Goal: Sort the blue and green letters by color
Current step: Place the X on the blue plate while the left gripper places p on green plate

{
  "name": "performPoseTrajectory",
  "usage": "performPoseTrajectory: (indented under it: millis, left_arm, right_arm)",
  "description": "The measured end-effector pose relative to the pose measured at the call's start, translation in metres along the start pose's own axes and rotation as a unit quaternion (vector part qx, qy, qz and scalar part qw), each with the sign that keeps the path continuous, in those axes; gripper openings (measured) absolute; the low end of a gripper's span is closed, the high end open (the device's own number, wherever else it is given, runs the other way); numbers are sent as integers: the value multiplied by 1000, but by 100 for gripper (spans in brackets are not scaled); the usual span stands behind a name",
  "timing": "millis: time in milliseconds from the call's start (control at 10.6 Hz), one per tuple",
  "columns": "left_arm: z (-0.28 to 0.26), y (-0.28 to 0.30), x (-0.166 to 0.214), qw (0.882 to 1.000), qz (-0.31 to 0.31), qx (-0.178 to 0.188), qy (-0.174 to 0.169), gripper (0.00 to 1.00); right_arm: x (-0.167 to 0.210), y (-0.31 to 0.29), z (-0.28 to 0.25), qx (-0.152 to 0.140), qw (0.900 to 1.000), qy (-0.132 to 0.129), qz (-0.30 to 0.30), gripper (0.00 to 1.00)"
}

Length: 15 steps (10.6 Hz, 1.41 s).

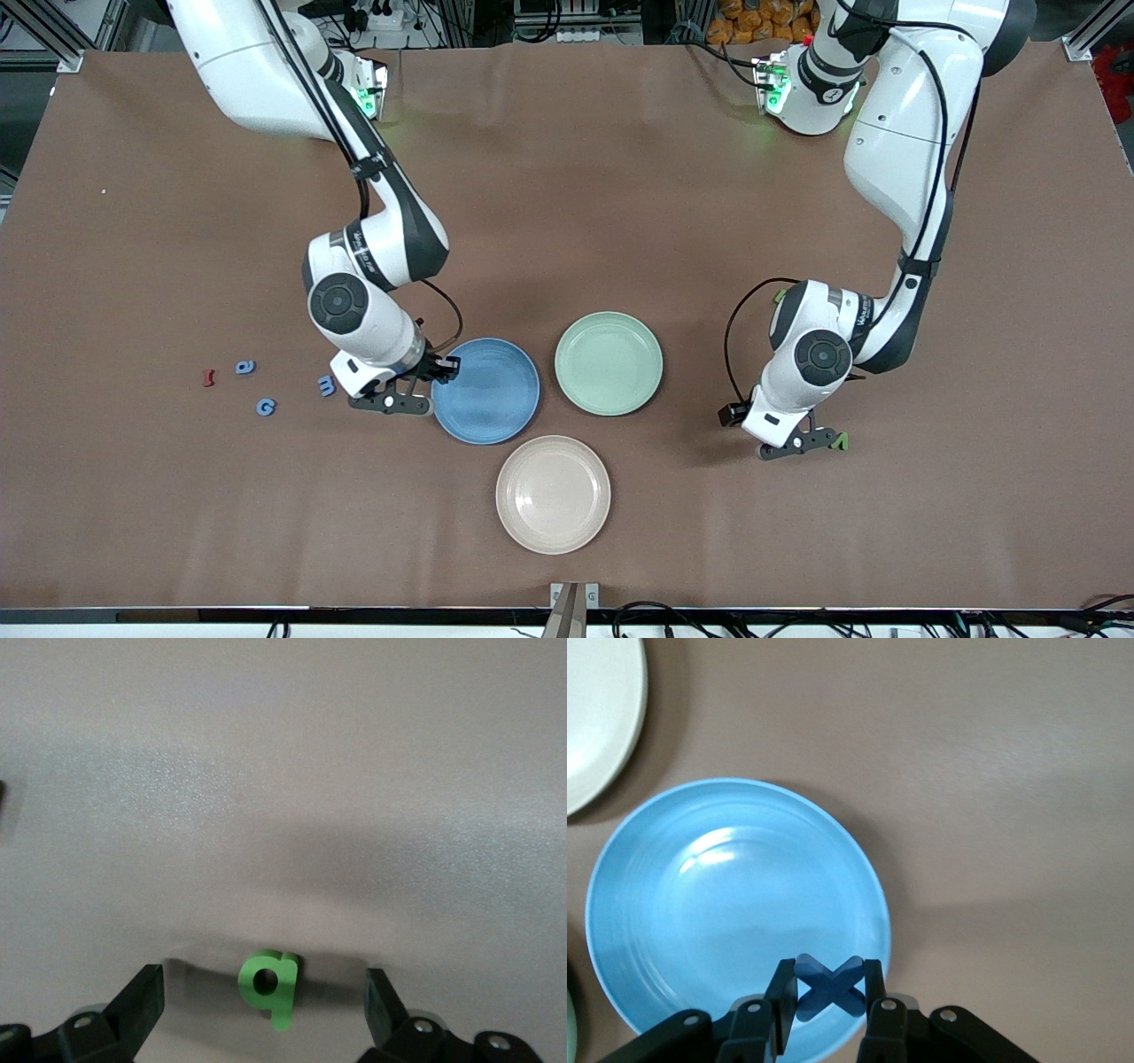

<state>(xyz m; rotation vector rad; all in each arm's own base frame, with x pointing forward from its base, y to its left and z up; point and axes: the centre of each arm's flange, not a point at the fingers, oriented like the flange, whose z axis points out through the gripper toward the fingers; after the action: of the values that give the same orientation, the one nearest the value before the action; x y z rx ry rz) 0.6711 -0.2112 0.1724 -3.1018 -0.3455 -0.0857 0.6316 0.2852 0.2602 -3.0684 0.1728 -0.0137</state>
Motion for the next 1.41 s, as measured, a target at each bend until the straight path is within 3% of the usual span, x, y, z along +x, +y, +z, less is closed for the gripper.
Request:
performPoseTrajectory:
  millis: [282, 377, 565, 847, 1036, 1412]
  left_arm:
    - [0, 0, 0, 1000, 0, 0, 0, 100]
    - [0, 0, 0, 1000, 0, 0, 0, 100]
    - [0, 0, 0, 1000, 0, 0, 0, 97]
    - [-4, 5, 0, 1000, -2, -7, 1, 52]
    - [-7, 10, -1, 1000, 0, -11, 2, 28]
    - [-9, 10, 1, 1000, -8, -16, 2, 29]
  right_arm:
    - [4, -30, 13, 4, 1000, 8, -3, 35]
    - [0, -42, 15, 5, 1000, 9, -7, 41]
    - [-10, -62, 15, -7, 999, 20, -31, 64]
    - [-6, -62, 11, -31, 997, 40, -63, 100]
    - [10, -40, 8, -39, 993, 42, -108, 100]
    - [50, 20, -6, -44, 984, 48, -165, 100]
